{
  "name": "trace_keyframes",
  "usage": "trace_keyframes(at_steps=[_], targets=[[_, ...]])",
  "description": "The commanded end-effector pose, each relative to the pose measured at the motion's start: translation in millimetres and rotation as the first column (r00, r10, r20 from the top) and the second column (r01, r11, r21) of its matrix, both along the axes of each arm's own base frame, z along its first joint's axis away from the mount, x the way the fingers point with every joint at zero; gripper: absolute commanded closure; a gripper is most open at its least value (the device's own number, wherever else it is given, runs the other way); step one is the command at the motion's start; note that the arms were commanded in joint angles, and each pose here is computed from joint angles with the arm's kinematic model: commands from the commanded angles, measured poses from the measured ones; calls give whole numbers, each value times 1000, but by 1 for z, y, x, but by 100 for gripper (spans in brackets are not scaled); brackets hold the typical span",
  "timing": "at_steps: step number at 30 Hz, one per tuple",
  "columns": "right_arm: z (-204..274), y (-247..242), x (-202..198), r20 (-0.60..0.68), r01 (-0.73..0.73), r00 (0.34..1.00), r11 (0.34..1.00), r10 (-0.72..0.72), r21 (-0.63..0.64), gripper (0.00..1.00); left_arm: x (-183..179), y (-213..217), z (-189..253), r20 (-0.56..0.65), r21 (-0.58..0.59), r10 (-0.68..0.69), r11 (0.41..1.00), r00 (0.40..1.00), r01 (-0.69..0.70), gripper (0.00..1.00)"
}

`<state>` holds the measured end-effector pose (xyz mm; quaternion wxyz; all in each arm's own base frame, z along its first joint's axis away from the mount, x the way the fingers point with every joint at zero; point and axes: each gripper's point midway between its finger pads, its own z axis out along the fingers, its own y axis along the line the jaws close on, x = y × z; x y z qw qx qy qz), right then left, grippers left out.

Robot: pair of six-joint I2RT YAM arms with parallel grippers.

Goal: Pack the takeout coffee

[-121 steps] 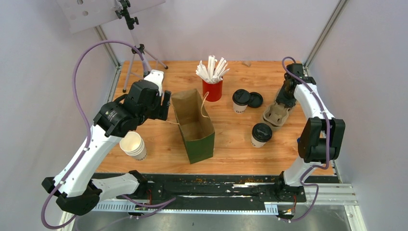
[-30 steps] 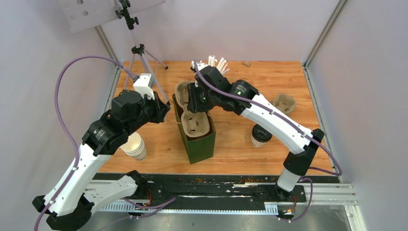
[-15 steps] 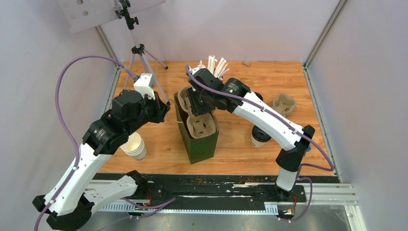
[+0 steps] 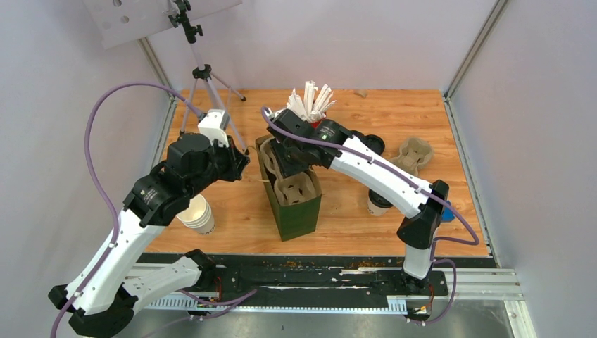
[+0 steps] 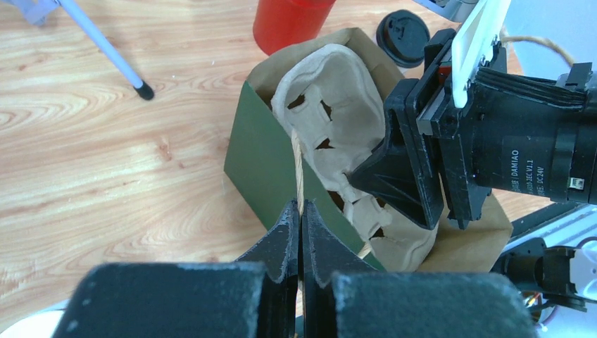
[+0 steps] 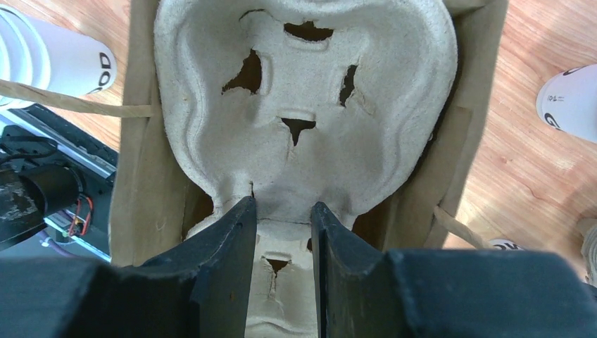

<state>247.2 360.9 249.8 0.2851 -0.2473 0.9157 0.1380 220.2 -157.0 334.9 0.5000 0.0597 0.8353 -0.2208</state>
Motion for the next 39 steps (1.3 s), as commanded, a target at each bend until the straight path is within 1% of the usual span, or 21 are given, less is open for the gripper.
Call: trace_keyframes(at_steps=[1,5,11,17,21,24,27,35,36,37,39], targets=[[-16,-2,0,-10,2,1000,999,-2,-51,70,2,0,2,18,-21,5,1000,1000,-4,100],[-25,-6,-6,-44,4,999,997,-7,-81,67,2,-1,1,17,-19,2,1000,1000,-1,100],[-34,-5,-9,-51,-2,999,996,-2,-89,66,3,-4,1,17,-23,-5,1000,1000,6,100],[-50,-8,-16,-81,-20,997,991,10,-134,63,3,-3,-2,16,-17,-5,1000,1000,5,100],[-57,-9,-19,-86,-30,996,987,16,-156,59,4,-5,-2,16,-23,-12,1000,1000,12,100],[-52,-8,-16,-74,-29,997,987,17,-159,54,5,-7,-1,20,-24,-14,1000,1000,14,99],[-41,-3,-12,-52,-30,998,990,23,-140,49,6,-8,-1,20,-23,-18,1000,1000,19,97],[-9,3,-8,-8,-35,999,997,34,-74,48,8,-10,-3,15,-16,-26,1000,1000,26,93],[-2,4,-9,1,-37,999,998,37,-56,48,8,-11,-3,14,-16,-25,1000,1000,25,93],[19,11,-12,21,-66,998,998,65,23,48,10,-10,-2,21,-8,-22,1000,1000,23,88],[36,17,-15,42,-92,995,991,89,92,48,11,-10,0,34,-4,-23,1000,999,23,85]])
